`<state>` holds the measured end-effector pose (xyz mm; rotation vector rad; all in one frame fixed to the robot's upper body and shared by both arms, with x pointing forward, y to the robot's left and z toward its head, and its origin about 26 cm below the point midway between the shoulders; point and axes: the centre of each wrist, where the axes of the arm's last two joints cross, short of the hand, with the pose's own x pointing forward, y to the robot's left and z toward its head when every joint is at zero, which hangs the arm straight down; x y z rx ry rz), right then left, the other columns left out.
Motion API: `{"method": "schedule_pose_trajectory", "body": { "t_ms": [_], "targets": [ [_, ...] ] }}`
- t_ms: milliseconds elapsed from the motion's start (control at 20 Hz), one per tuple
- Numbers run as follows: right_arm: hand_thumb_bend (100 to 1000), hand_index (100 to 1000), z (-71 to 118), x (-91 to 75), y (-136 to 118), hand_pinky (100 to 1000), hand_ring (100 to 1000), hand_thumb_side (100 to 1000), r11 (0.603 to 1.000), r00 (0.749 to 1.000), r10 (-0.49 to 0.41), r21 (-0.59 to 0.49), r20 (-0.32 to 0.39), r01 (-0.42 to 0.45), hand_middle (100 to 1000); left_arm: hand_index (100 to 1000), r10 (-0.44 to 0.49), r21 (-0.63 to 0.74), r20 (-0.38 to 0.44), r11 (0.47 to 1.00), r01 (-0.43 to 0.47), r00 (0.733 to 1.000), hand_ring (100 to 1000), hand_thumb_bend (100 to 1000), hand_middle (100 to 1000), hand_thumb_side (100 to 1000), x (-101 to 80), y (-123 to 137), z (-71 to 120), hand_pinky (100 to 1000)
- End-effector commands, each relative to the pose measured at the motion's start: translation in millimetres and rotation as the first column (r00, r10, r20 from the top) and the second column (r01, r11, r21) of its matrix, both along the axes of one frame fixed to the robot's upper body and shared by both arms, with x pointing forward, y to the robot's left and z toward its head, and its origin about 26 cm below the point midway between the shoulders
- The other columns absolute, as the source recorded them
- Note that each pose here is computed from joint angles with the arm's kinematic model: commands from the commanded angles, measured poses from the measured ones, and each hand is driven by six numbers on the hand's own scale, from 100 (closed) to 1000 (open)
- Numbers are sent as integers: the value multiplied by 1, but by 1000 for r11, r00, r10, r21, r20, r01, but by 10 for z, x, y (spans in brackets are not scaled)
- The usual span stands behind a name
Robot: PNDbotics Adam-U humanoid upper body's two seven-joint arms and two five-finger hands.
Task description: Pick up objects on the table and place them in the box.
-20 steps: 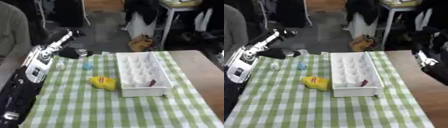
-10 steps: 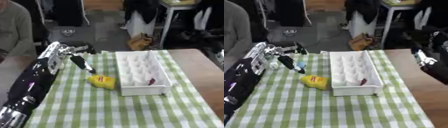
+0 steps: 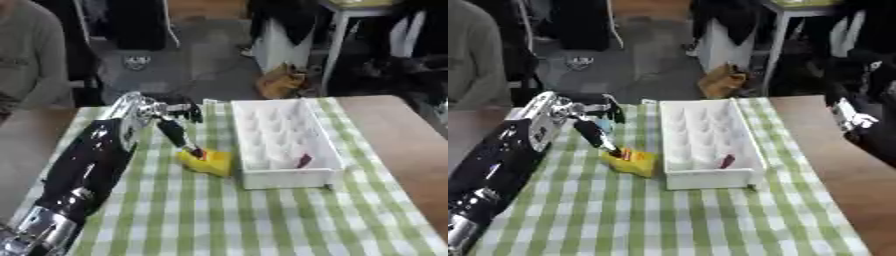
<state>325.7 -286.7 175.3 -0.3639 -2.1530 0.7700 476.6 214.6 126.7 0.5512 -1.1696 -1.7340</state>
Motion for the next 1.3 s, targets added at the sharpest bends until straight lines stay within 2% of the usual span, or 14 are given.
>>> {"method": "schedule_pose_trajectory", "body": {
  "t_ms": [50,650,850,1300],
  "targets": [
    [252,951,82,1,-8,740,779,537,1000,1000,9,-10,21,-9,782,835,-21,14,37,1000,20,999,825,833,739,447,58,-61,162,801],
    [251,952,79,4,9,740,779,537,1000,1000,16,-7,19,-16,782,860,-37,100,-30,994,40,999,859,857,794,413,88,-194,-9,823],
    [250,952,81,6,17,740,779,537,1000,1000,20,-7,19,-20,781,846,14,94,-69,996,-7,998,851,839,781,419,89,-173,-159,818],
    [247,952,79,7,27,740,779,537,1000,1000,26,-7,18,-25,781,837,78,58,-5,995,-77,997,837,808,764,418,61,-170,-369,805]
  ]
}}
